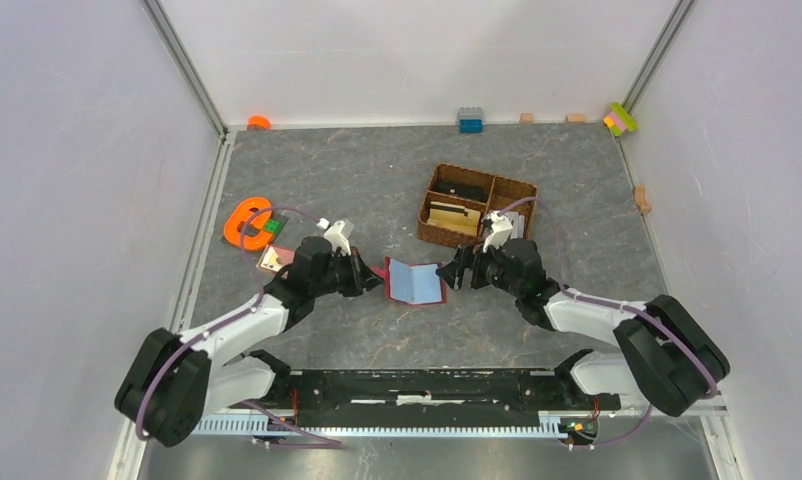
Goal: Take the credit cards out of the card holder
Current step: Pick up the card holder from the center of the board.
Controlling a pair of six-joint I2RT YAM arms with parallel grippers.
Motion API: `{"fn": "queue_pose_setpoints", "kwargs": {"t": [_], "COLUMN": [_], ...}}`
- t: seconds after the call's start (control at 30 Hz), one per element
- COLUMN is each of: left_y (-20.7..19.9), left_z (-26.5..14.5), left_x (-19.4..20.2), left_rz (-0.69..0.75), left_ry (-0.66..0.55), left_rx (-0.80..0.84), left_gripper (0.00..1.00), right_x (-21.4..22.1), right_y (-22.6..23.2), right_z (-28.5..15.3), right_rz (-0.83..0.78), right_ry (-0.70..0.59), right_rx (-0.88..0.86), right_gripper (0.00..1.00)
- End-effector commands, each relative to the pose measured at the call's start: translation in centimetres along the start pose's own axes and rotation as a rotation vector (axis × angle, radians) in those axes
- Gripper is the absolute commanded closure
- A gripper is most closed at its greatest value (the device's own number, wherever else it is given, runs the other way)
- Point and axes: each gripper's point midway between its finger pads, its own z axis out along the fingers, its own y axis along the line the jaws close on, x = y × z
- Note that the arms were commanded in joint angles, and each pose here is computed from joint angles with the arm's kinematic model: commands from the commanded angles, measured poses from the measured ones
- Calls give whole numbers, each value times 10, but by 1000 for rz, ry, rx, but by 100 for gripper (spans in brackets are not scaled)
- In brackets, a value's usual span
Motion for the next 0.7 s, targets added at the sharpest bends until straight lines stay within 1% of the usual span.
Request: {"fn": "queue_pose_setpoints", "kwargs": {"t": [0.0,0.13,0.37,0.43,0.57,0.67], "left_y": [-13,-20,-21,-21,-21,-22], "left_z": [-11,-16,-14,-13,-10,-8], "left_x": [-10,-11,-10,-8,-6,-5], "left_rz": [87,107,106,97,85,74], "left_ry": [-63,-79,-69,-59,-40,-31], "left_rx": [55,83,87,88,90,101], "left_gripper": [98,98,98,98,98,98], "right_x": [-10,-9,8,9,10,8], "right_y": [-2,10,20,28,55,64], "right_z": [-8,-7,5,7,9,13], "right_rz": [-70,-94,-54,-64,-128,-171], "right_ry": [-52,-42,55,66,63,53], "right_rx": [10,-60,-134,-162,-258,-279], "right_gripper": [2,2,2,7,21,32]}}
